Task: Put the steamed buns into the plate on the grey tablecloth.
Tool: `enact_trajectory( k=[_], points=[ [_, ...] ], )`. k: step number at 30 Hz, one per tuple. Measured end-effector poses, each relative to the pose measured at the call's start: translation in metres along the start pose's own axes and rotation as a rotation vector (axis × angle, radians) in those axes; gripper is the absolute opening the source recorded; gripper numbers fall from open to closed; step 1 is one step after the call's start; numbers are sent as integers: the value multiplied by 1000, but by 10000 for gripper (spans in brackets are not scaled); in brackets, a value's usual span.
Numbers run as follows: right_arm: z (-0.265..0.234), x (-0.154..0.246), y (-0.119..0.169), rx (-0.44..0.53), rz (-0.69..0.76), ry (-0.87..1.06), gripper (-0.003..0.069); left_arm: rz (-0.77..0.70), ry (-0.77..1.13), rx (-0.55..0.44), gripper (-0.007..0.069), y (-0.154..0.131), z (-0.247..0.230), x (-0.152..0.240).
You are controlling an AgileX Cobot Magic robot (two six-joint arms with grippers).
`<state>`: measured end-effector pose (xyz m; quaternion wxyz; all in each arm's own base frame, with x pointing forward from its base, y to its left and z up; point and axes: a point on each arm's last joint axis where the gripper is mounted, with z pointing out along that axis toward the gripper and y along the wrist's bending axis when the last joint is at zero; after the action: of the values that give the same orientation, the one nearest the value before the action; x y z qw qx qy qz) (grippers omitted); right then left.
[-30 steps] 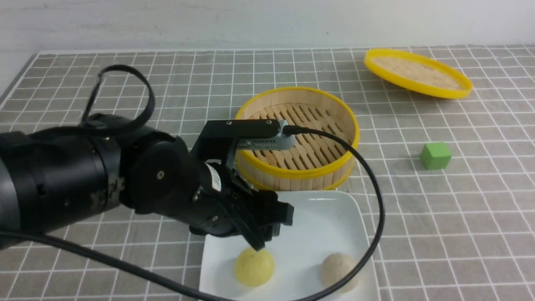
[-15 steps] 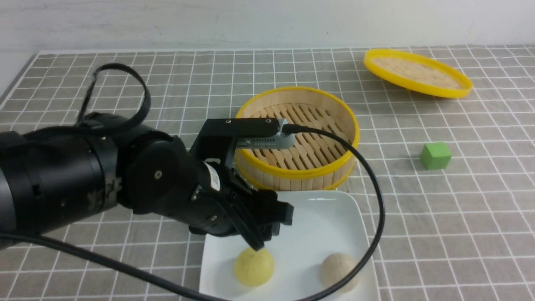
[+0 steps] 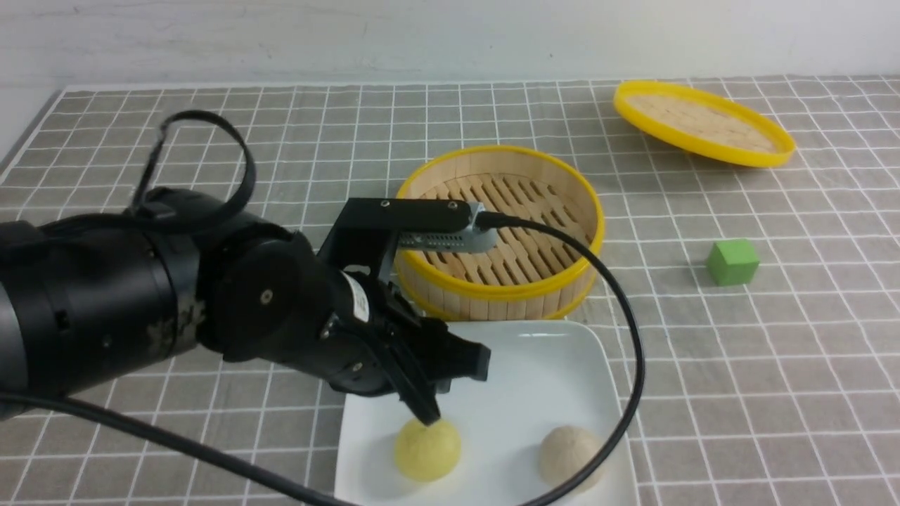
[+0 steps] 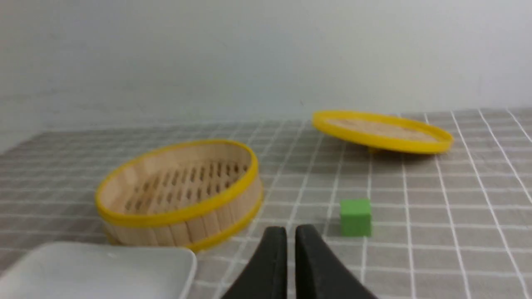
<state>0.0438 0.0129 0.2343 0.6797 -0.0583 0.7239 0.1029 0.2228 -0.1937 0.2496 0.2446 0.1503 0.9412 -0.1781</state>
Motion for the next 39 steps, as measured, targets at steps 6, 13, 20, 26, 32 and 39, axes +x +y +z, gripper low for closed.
enact_trajectory(
  k=[6,13,20,26,32,39],
  points=[
    [9,43,-10,127,-31,149,63,34,15,-23,38,-1,-6,-5],
    [9,57,-15,183,-62,208,73,99,-8,-65,2,-9,-63,-29],
    [9,57,-18,226,-91,225,82,180,-182,-150,2,-4,-149,-36],
    [8,57,-18,226,-93,227,90,175,-207,-250,2,13,-197,-13],
    [8,58,-18,226,-93,240,96,156,-260,-297,2,28,-239,13],
    [8,58,-18,229,-59,240,106,108,-279,-245,2,42,-247,57]
  ],
)
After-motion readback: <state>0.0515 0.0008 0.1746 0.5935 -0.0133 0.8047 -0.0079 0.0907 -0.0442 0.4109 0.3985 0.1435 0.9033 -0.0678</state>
